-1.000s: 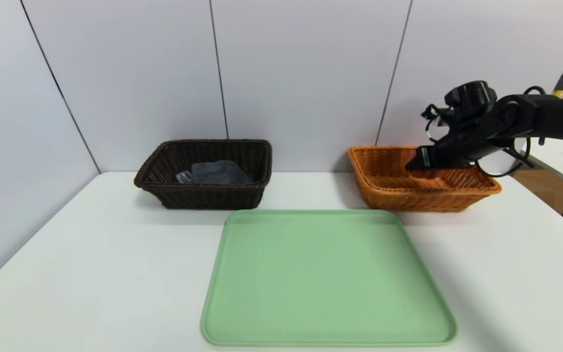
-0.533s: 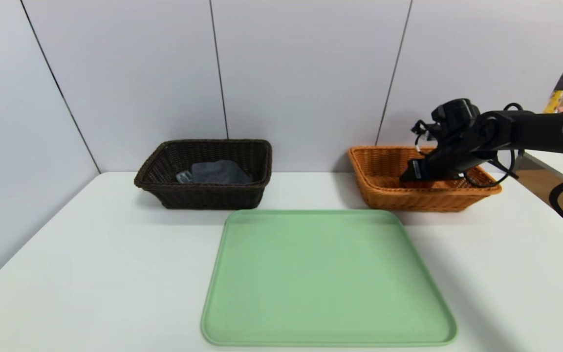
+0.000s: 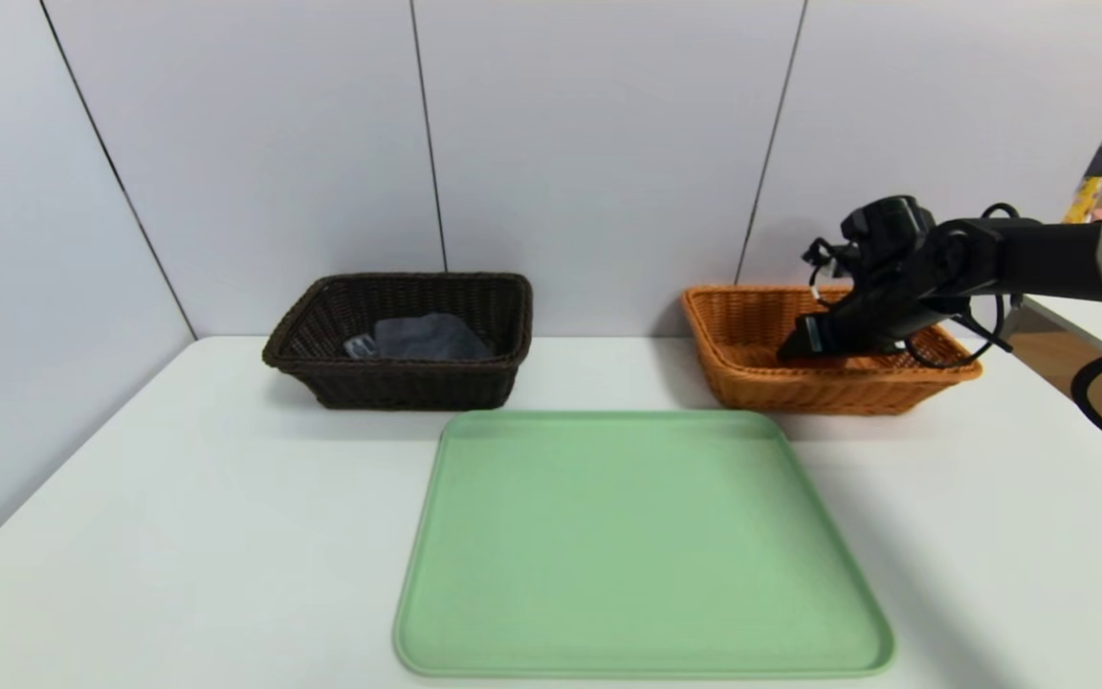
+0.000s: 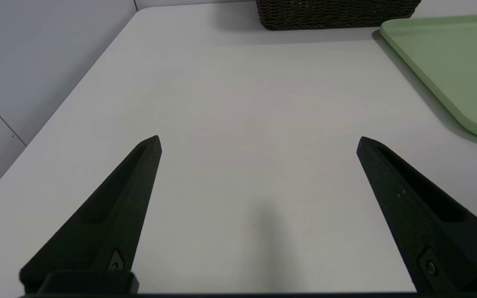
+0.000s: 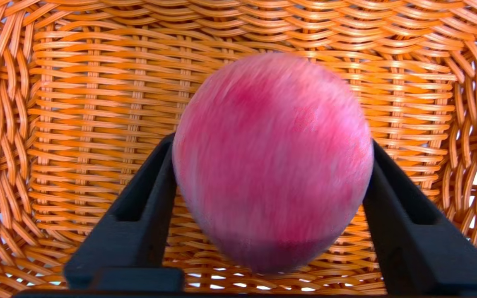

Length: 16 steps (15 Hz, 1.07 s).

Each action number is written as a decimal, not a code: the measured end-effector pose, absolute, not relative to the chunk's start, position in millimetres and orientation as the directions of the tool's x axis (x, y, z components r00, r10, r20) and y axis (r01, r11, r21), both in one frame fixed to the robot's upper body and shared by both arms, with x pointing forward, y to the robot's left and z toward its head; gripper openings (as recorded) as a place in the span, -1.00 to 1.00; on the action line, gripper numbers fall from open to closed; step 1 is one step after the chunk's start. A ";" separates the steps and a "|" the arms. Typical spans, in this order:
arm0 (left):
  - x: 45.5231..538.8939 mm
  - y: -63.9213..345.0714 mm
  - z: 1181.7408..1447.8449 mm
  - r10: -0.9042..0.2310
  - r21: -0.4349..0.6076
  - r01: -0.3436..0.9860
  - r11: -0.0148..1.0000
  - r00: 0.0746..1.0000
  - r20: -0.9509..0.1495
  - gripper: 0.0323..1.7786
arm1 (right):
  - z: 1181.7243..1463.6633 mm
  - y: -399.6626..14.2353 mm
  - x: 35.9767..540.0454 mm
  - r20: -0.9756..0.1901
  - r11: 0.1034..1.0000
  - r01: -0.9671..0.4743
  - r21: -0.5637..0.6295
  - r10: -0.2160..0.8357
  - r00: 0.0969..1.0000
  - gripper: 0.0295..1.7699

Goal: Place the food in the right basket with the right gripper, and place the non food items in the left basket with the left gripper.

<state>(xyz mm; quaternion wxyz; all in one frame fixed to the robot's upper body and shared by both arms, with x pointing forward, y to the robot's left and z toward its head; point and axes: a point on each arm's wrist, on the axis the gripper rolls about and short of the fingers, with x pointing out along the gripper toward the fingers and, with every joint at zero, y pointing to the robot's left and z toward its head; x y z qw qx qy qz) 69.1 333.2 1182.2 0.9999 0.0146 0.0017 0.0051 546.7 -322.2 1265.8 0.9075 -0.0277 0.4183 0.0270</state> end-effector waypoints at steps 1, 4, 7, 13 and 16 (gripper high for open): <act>69.1 333.2 1182.2 0.010 0.029 -0.010 1.000 1.000 -0.003 0.90 | 1267.5 -321.6 546.0 -0.759 0.997 -0.073 -0.027 0.027 0.651 0.57; 69.1 333.2 1182.2 0.011 0.029 -0.011 1.000 1.000 -0.003 0.90 | 1277.8 -320.8 541.7 -0.746 0.997 -0.074 -0.027 0.029 0.666 0.68; 69.1 333.2 1182.2 0.011 0.029 -0.011 1.000 1.000 -0.003 0.90 | 1306.7 -321.0 527.2 -0.709 0.997 -0.074 -0.028 0.032 0.705 0.76; 69.1 333.2 1182.2 0.011 0.029 -0.011 1.000 1.000 -0.003 0.90 | 1379.3 -324.8 437.9 -0.673 0.997 -0.071 -0.031 0.032 0.739 0.85; 69.1 333.2 1182.2 0.011 0.029 -0.011 1.000 1.000 -0.003 0.90 | 1399.5 -327.8 368.9 -0.654 0.997 -0.071 -0.034 0.032 0.756 0.88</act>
